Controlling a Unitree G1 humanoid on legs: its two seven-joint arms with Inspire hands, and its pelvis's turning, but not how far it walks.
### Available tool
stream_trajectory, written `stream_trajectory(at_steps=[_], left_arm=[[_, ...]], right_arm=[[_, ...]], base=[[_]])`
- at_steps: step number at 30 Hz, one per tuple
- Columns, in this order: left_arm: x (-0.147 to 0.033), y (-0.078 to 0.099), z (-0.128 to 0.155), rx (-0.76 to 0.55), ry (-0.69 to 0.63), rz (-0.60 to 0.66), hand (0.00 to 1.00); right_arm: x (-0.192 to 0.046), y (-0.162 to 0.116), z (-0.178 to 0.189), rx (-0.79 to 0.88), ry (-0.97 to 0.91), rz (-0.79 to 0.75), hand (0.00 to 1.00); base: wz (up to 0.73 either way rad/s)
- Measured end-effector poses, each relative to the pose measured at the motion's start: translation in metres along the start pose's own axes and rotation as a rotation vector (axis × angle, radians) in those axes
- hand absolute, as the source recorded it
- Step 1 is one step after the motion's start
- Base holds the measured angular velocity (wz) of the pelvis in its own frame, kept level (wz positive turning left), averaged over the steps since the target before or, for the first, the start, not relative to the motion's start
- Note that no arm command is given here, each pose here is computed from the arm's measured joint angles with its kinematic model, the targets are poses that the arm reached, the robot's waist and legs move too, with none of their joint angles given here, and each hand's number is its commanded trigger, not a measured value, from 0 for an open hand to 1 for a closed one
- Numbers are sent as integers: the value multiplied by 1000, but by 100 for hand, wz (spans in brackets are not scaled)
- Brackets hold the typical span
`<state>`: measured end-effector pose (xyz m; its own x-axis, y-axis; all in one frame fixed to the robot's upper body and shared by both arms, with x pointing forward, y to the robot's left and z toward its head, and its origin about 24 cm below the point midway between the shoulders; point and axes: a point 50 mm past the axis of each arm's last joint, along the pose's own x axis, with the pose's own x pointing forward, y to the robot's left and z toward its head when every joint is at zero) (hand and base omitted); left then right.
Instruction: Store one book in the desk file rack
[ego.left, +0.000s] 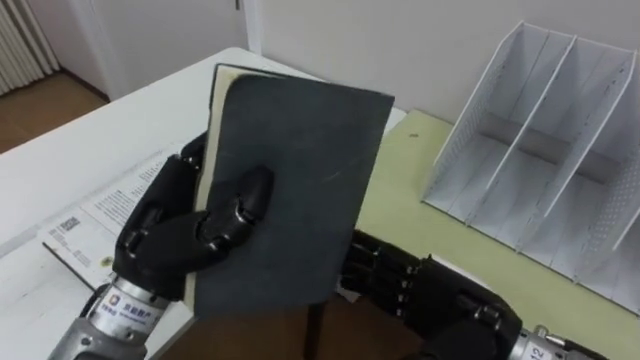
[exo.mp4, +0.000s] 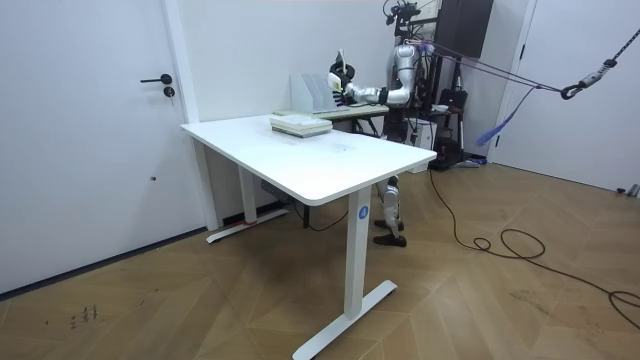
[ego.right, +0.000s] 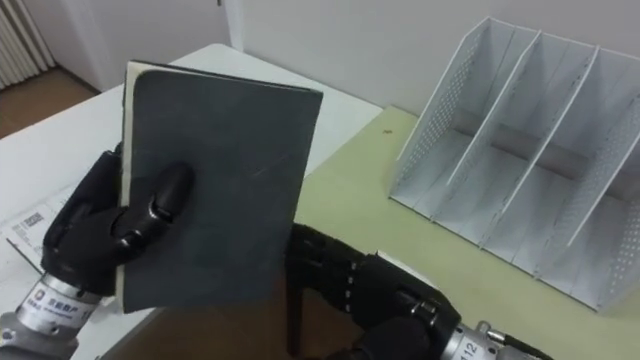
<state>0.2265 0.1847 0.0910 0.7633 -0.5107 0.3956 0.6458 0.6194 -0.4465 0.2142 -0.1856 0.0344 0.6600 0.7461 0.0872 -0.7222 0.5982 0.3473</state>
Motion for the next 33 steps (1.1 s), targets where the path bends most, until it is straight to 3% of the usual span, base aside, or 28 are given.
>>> stream_trajectory(at_steps=[19, 20, 21, 22, 33], left_arm=[[2, -3, -16, -93, 169, -199, 100], [1, -3, -16, -92, 179, -203, 100], [1, -4, -17, -93, 192, -215, 100], [1, -5, -18, -93, 201, -222, 100], [-3, -5, -20, -83, 290, -262, 100]], right_arm=[[10, 14, 19, 224, -229, 126, 0], [11, 15, 19, 225, -228, 133, 11], [12, 17, 18, 227, -222, 141, 42], [13, 18, 17, 229, -219, 147, 100], [14, 20, 14, 220, -136, 185, 100]], base=[[-1], [-6], [-7], [-9], [-3]])
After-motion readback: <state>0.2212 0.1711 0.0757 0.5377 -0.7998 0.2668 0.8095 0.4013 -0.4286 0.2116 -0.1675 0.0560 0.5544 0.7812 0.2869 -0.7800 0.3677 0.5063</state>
